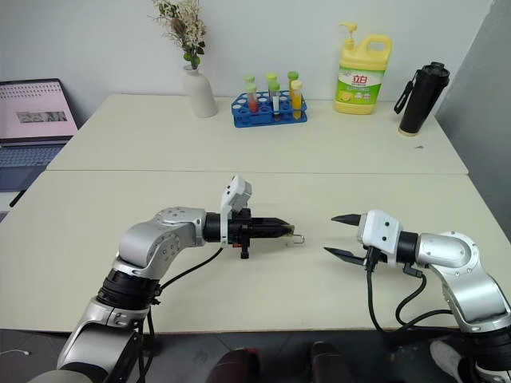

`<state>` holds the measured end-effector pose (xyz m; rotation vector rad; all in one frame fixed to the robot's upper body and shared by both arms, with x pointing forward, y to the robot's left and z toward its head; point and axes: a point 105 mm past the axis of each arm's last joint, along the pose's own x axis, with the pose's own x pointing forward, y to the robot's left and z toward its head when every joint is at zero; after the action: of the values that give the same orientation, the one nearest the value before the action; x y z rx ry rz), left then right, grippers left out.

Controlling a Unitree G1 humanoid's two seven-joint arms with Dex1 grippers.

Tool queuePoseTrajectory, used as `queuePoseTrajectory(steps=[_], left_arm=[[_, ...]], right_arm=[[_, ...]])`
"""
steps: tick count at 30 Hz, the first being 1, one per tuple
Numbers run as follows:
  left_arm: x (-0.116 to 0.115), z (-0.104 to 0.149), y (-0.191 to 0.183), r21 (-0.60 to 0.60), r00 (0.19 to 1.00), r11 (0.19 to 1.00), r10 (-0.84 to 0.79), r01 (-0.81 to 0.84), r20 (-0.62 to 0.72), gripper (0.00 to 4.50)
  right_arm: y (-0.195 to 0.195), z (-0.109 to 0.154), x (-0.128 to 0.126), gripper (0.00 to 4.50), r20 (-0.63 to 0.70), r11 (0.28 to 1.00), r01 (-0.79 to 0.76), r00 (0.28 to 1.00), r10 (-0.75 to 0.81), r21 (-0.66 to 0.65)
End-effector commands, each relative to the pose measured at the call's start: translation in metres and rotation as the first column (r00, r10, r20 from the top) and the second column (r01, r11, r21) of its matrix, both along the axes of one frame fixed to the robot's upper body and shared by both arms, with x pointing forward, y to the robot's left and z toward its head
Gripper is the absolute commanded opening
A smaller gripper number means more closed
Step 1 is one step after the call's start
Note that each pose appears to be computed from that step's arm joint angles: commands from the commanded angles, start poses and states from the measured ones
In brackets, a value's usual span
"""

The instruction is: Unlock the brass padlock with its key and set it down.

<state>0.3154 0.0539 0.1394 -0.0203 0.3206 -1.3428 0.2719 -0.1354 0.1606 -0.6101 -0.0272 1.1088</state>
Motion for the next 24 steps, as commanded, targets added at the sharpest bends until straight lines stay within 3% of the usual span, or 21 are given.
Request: queuePoseTrajectory(steps=[1, 2, 9, 20, 21, 24], left_arm=[[0.005, -0.012, -0.008, 0.005, 1.0, 1.0, 0.008, -0.008, -0.018, 0.14], [0.006, -0.014, -0.008, 0.006, 1.0, 1.0, 0.009, -0.009, -0.023, 0.14], [0.024, -0.035, -0.012, 0.041, 0.992, 0.994, 0.108, -0.106, -0.072, 0.14], [0.029, -0.038, -0.015, 0.027, 0.984, 0.99, 0.141, -0.139, -0.108, 0.14], [0.029, -0.037, -0.016, 0.026, 0.984, 0.991, 0.137, -0.135, -0.11, 0.85], [0.032, -0.034, -0.016, 0.028, 0.985, 0.99, 0.143, -0.141, -0.097, 1.7]], right_arm=[[0.006, 0.005, -0.005, 4.34, -0.043, 1.0, 0.025, 0.999, -0.025, 0.013], [0.006, 0.004, -0.006, 4.5, -0.053, 1.0, 0.029, 0.998, -0.029, 0.01], [0.013, -0.011, -0.012, 4.5, -0.107, 0.999, 0.02, 0.994, -0.025, -0.05], [0.016, -0.015, -0.015, 4.5, -0.111, 0.998, 0.0, 0.994, -0.008, -0.068], [0.016, -0.016, -0.014, 4.5, -0.113, 0.998, 0.001, 0.994, -0.009, -0.068], [0.016, -0.016, -0.014, 4.5, -0.115, 0.998, 0.003, 0.993, -0.011, -0.069]])
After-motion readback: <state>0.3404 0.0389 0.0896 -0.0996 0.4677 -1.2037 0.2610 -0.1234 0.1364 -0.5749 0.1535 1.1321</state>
